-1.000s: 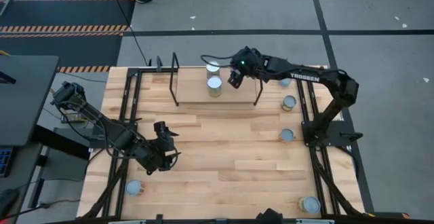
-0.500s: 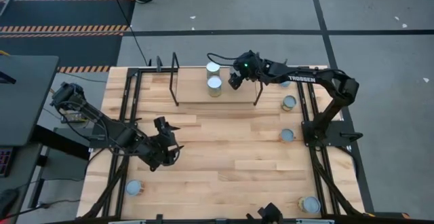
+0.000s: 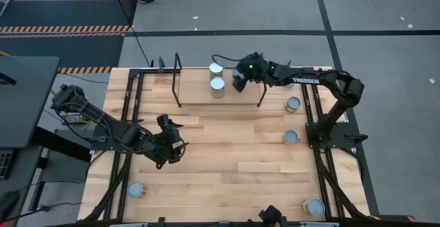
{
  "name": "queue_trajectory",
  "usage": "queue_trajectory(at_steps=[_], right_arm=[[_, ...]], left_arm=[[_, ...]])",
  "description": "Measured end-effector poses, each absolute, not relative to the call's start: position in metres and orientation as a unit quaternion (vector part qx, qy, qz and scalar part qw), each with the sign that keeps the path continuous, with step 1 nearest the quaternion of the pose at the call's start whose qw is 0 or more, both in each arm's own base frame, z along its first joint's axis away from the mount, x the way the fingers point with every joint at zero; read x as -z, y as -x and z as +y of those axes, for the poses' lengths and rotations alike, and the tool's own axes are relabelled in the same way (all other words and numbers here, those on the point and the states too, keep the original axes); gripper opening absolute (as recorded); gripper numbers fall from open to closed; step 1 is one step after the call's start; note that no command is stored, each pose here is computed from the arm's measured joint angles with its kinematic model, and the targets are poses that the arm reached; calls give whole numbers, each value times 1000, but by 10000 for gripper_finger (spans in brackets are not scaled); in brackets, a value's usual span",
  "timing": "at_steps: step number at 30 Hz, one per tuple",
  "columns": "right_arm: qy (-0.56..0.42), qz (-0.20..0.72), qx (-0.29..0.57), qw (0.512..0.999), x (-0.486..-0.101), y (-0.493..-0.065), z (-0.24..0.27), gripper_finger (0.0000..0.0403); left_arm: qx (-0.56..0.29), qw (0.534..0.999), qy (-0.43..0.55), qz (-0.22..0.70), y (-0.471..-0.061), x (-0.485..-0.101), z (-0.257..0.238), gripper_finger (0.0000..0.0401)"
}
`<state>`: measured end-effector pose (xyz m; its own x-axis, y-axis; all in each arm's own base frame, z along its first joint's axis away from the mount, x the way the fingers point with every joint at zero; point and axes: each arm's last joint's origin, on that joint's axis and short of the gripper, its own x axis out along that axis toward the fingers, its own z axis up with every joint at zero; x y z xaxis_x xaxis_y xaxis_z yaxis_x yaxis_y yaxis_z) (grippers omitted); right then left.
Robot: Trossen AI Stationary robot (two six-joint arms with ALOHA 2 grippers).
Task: Pick and place cans onto a shelf
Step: Put the canned mixed fruits on the shelf
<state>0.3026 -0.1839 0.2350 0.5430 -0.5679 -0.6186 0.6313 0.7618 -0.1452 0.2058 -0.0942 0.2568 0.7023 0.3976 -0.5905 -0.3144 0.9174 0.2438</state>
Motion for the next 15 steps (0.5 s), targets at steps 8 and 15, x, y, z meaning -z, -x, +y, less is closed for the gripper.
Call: queue_trajectory(at_steps=[8,15], right_arm=[[-16,359,320,877,-271,-308,-187,303],[-46,367,291,882,-250,-318,-196,303]], left_arm=[[-190,922,-65,330,-207,-257,-95,341],[-182,929,-65,316,-210,-260,-96,341]])
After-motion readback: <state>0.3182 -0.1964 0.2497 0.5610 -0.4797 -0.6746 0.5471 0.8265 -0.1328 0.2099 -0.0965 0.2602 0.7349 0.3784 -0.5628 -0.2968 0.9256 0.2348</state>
